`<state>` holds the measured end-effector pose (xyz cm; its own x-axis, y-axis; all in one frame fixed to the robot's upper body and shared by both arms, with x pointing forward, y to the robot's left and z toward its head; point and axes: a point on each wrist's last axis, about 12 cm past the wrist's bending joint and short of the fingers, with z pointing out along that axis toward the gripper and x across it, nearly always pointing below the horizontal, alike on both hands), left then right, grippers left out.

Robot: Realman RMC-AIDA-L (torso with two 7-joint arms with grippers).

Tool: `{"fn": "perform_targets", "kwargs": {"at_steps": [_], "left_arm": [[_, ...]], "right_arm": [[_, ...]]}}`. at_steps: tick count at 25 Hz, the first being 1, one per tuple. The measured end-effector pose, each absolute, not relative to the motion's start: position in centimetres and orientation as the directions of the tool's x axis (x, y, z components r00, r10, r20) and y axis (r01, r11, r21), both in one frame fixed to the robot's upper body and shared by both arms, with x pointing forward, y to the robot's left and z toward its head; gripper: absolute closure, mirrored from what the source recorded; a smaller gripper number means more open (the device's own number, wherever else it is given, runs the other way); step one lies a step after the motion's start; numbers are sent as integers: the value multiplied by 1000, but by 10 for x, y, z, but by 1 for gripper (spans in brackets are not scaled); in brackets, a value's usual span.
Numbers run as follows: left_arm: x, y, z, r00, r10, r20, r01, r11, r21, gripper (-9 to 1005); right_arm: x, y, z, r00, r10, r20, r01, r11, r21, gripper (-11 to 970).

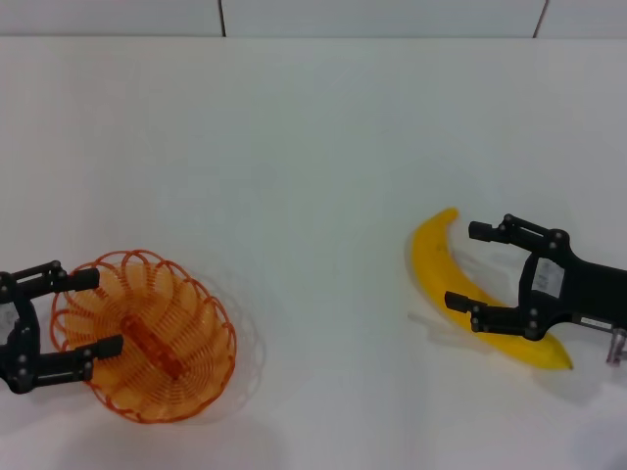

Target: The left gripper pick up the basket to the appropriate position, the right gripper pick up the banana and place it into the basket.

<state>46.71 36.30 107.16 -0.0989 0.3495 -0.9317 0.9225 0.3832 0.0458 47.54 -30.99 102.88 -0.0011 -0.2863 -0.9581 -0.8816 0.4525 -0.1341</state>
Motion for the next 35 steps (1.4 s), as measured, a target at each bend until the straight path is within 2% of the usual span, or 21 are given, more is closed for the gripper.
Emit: {"fn": "perform_targets", "kwargs": {"at_steps": [16,19,22,24,28,31,33,35], "left_arm": [[469,362,1072,-105,339,-935,918,393,40,184],[484,364,1086,-156,299,-941,899,438,-10,185],[517,370,1122,-270,312,-911,873,478,-96,185],[543,370,1155,-407,371,-835,835,521,-176,185],[578,354,1203,-518,554,-652,811,559,-170,186],[585,335,1216,-455,740,-495,873,480,-84,186],[585,323,1217,-352,836,-422,922,386,-5,186],[584,311,1215,-278,875,-396,946,320,42,187]], "right_arm": [[476,-310,1030,3,-286,-958,-881,452,-138,73],[476,-311,1030,3,-287,-958,-880,455,-139,73],[478,-311,1031,5,-288,-958,-880,453,-141,72],[481,-310,1032,10,-288,-958,-882,449,-144,72],[487,-306,1036,20,-286,-958,-887,437,-149,72],[490,-305,1038,19,-284,-959,-890,432,-146,72],[492,-304,1039,20,-285,-958,-893,426,-145,72],[494,-303,1040,22,-285,-958,-896,420,-145,72]]}}
